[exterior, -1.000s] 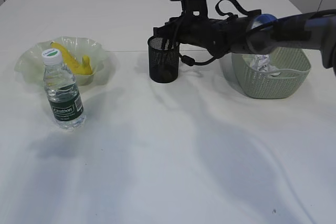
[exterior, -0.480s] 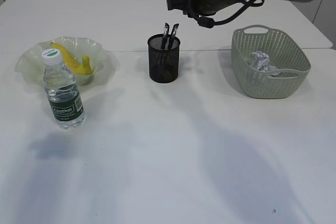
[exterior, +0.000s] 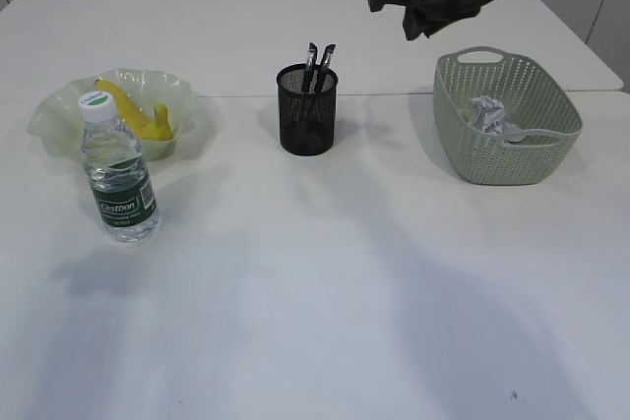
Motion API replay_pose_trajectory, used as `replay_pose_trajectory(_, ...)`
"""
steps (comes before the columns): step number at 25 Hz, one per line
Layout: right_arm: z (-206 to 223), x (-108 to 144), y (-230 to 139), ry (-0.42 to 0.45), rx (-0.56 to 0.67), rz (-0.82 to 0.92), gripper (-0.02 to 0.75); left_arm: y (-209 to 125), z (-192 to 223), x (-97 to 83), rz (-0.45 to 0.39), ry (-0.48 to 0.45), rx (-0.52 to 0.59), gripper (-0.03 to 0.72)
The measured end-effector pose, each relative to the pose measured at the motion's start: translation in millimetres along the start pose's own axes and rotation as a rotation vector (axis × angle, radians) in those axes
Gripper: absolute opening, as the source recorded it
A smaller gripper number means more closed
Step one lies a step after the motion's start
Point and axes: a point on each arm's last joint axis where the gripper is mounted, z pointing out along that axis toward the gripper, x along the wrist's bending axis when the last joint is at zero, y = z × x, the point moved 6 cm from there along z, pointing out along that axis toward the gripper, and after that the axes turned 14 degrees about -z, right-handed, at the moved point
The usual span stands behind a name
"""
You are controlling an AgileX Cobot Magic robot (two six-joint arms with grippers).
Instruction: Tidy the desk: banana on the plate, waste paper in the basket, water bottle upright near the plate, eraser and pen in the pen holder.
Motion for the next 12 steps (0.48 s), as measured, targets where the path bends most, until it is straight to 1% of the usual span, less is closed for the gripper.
replay_pose_trajectory(2,-5,-8,-12,-0.004,0.075,0.011,0.188,0,0,0.0,0.0,0.0,0.0,0.433)
replay_pose_trajectory(5,-11,-23,-28,-0.012,0.161,0.04,0.312,0,0,-0.1,0.0,0.0,-0.002,0.433)
replay_pose_trajectory(6,-14,-29,-32,-0.013,0.179,0.047,0.343,0,0,-0.1,0.0,0.0,-0.002,0.433)
replay_pose_trajectory(8,-21,-37,-35,-0.002,0.186,0.063,0.372,1,0,-0.2,0.0,-0.001,-0.004,0.433)
replay_pose_trajectory(12,-41,-50,-37,0.011,0.157,0.073,0.386,1,0,0.6,0.006,0.004,-0.007,0.433)
